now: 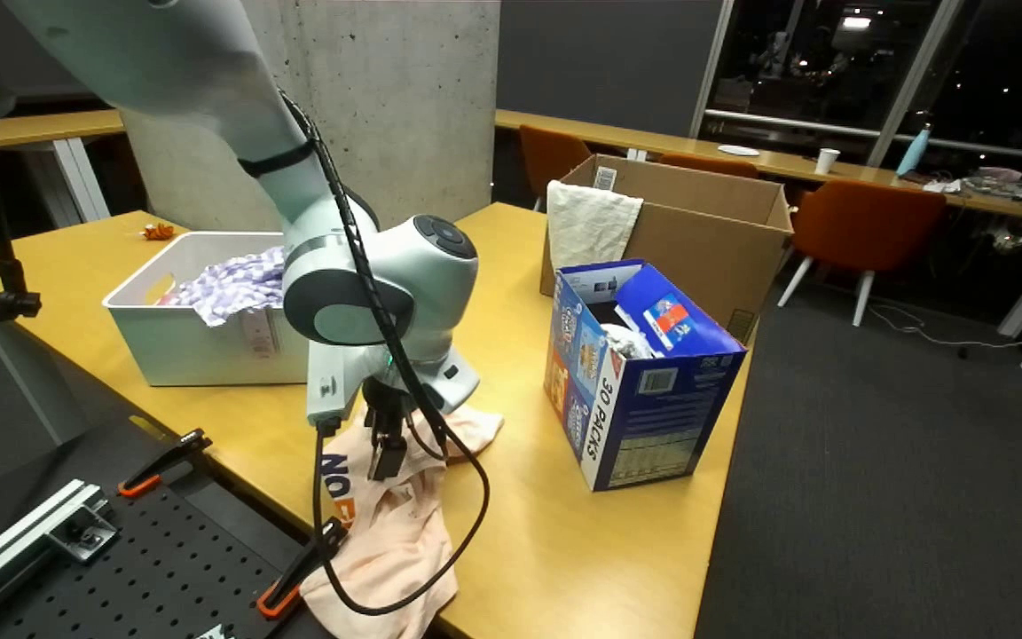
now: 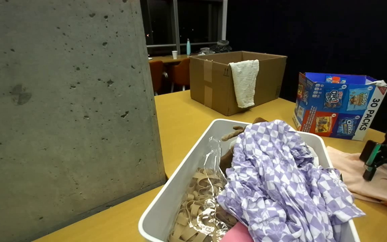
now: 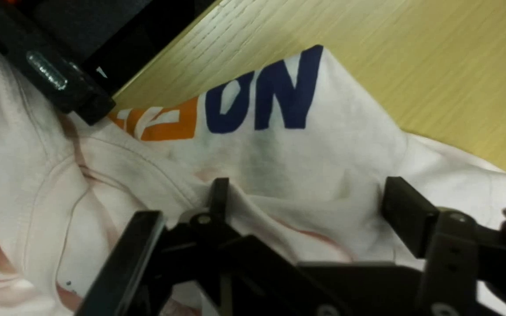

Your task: Put the shirt over the spice cup, then put them both in the box

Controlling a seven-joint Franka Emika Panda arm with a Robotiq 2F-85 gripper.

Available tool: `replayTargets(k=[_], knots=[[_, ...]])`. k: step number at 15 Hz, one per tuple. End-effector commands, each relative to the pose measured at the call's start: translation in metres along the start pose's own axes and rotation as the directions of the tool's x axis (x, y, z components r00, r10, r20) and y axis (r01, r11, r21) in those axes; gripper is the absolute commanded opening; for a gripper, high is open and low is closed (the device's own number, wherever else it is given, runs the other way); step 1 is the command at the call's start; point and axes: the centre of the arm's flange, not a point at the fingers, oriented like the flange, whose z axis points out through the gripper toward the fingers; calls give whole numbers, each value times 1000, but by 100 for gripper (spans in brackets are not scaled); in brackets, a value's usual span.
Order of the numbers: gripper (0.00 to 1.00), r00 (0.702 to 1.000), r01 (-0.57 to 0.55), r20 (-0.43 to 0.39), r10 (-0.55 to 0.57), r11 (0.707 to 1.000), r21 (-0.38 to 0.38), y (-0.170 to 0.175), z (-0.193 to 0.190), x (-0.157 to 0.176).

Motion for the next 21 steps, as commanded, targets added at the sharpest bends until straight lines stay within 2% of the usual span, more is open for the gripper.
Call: replayTargets(k=[1,5,8,9,10,15,16,17,18,21], knots=[[56,1000,4,6,-4,1000,-12,-3,-7,0],[27,1000,9,-4,-9,1000,-13,-2,-12,-5],[5,999,36,-32,-36,999,-19,-2,-33,-14],[0,998,43,-43,-44,999,-23,-2,-41,-16],[0,997,56,-56,-58,998,-27,-2,-52,-18],[3,990,92,-98,-97,994,-60,-8,-91,-14],[8,990,100,-93,-105,993,-60,-11,-93,-9],[36,989,108,-92,-113,992,-59,-14,-93,-5],[39,988,117,-90,-122,992,-56,-17,-93,-2],[59,988,129,-76,-132,990,-49,-21,-83,6]])
